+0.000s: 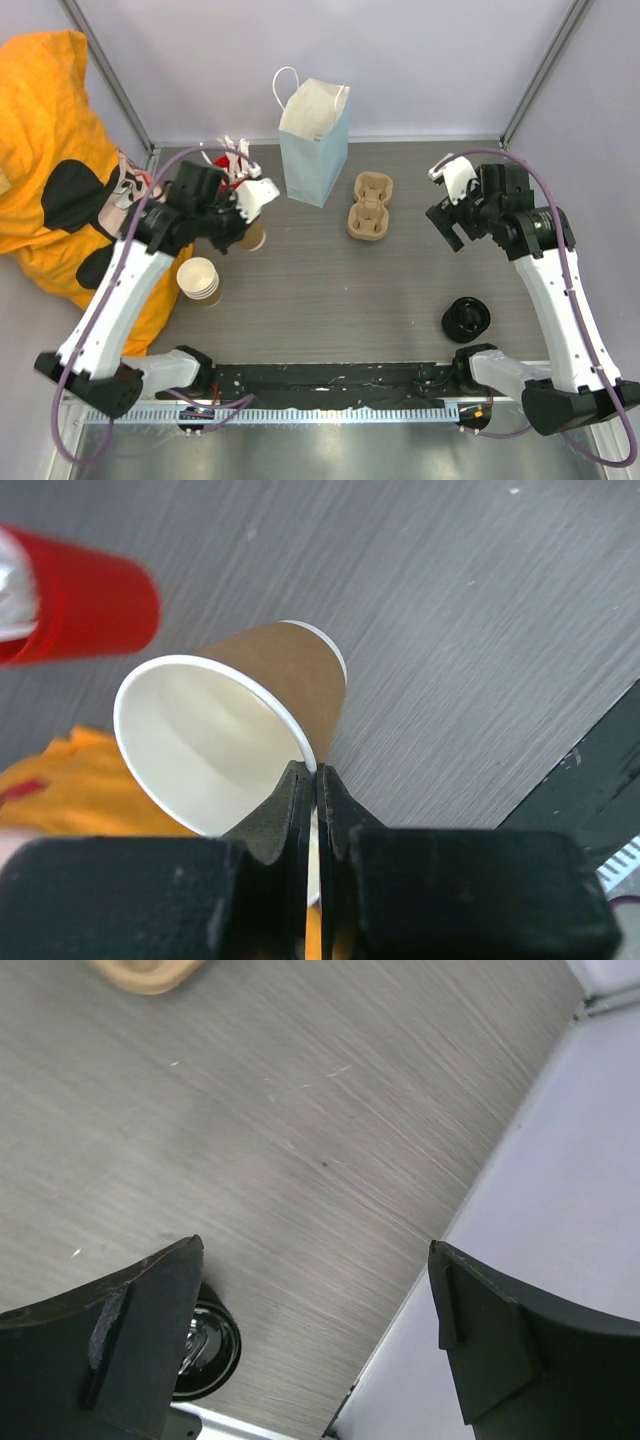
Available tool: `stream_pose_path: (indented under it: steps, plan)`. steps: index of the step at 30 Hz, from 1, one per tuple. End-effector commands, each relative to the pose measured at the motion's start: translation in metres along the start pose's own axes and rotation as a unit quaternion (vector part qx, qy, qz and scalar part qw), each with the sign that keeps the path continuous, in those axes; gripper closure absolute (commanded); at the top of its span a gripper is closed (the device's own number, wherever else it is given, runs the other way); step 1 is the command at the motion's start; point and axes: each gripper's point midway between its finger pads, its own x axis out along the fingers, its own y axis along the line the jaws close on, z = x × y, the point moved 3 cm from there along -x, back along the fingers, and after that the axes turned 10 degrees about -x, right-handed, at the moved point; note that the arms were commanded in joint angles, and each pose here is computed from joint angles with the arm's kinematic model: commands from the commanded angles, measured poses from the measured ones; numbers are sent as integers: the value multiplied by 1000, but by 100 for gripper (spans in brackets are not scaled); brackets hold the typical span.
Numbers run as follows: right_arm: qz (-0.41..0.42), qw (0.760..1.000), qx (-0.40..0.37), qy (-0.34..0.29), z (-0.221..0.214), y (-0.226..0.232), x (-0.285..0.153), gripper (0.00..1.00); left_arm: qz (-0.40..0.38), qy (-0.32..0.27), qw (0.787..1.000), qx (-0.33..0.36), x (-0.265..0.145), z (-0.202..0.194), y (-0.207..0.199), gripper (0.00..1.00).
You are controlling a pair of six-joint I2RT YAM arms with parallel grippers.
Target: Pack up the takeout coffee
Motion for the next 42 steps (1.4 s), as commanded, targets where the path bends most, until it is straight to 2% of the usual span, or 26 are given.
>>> stream_pose_path:
  steps: [1, 5, 10, 20, 26, 35, 42]
  plan:
    - [-90, 995, 46, 1, 9, -37, -5, 2, -73, -25, 997, -5, 45, 32, -25, 96]
    - [-116, 991, 71, 21, -1, -50, -3, 2, -67, -44, 996, 36, 85, 47, -48, 96]
    - [-130, 987, 87, 47, -16, -56, -1, 1, -71, -10, 994, 85, 125, 48, -83, 97]
    - [-154, 978, 100, 98, -57, -60, -10, 0, -42, 26, 986, 159, 174, 36, -133, 97]
    - [-112, 982, 90, 124, -83, -46, -13, 0, -57, 41, 984, 163, 188, 31, -143, 94]
    - [-78, 985, 78, 129, -92, -25, -12, 0, -56, 60, 982, 169, 200, 18, -153, 91]
    - [-11, 990, 39, 137, -102, 2, -17, 2, -54, 67, 982, 170, 205, 10, -157, 89]
